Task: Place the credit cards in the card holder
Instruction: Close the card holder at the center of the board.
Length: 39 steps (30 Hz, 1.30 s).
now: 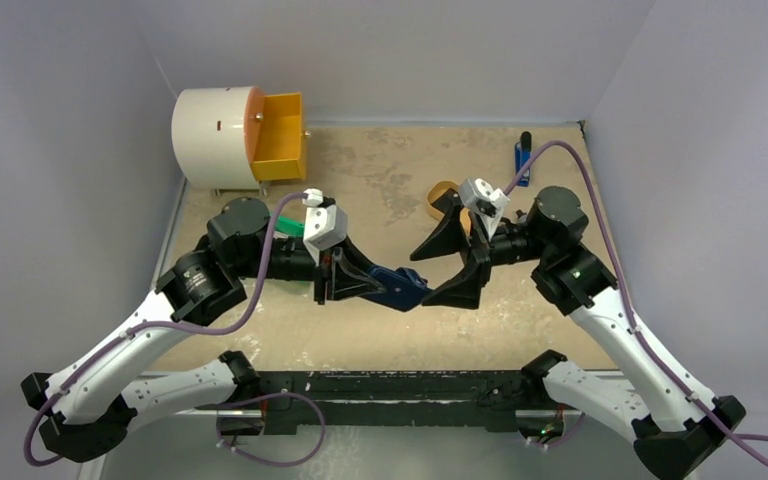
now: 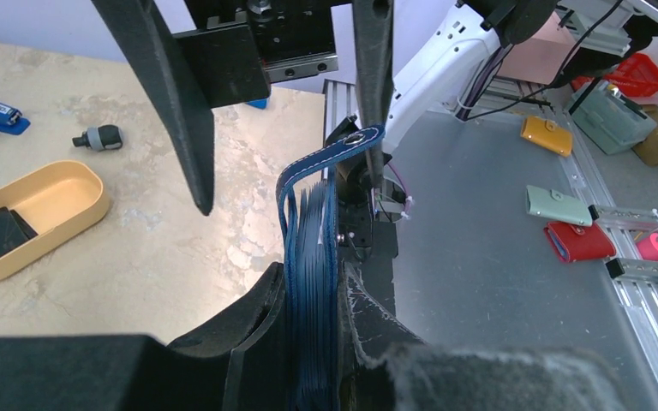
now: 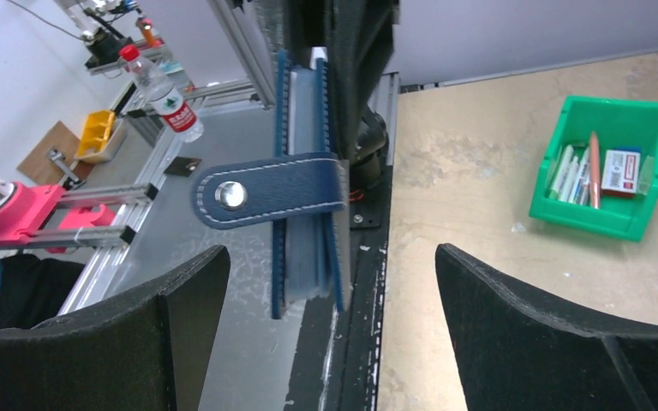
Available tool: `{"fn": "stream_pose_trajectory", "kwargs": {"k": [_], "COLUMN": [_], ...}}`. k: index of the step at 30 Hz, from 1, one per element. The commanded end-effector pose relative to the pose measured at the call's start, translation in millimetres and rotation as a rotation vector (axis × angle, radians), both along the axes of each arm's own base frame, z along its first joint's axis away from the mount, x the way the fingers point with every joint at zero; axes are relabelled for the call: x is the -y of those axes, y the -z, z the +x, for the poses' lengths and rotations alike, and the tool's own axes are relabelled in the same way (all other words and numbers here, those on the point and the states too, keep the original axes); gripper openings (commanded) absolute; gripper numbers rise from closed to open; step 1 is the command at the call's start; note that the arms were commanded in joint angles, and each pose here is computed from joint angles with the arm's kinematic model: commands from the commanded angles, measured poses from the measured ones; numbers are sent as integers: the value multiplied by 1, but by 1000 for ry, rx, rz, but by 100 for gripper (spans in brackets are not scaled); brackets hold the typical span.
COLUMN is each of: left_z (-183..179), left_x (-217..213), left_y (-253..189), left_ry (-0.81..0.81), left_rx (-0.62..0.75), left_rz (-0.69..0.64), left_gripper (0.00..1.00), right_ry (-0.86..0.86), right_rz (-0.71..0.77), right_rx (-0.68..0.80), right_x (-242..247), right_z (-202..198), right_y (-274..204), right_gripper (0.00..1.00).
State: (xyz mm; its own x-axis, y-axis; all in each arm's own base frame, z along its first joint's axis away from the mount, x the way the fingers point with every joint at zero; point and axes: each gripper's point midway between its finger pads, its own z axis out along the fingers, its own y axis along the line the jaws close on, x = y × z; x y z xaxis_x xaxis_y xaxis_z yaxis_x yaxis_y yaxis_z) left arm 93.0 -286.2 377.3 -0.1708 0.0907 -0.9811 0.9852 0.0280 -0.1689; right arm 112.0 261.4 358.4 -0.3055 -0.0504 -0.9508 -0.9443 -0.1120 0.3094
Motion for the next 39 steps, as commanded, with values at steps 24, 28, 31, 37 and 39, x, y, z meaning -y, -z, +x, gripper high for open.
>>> {"fn": "stream_pose_trajectory", "kwargs": {"k": [24,28,31,37,39], "left_z": [13,12,12,25,32], "left_x": [12,8,5,-2,-8], "left_y": [-48,-48,-50,-54,-54], "left_ry": [-22,-36,-48,-165,-235], "left_rx": [100,112,119,67,31], "left_rz": [-136,-139,-145,-160,-185], "left_gripper": [0,0,0,51,61], "right_ry": [-52,-50,-41,73,147], "right_rz": [18,18,24,84,147], "right_rx": [-88,-81,-69,-37,-28], "right_x": [-18,-19,-18,-16,-13], "right_z": [-2,-2,-2,8,15], "right_y": [-3,-3,-4,-18,-31], "right_gripper": [49,33,18,0,0]}}
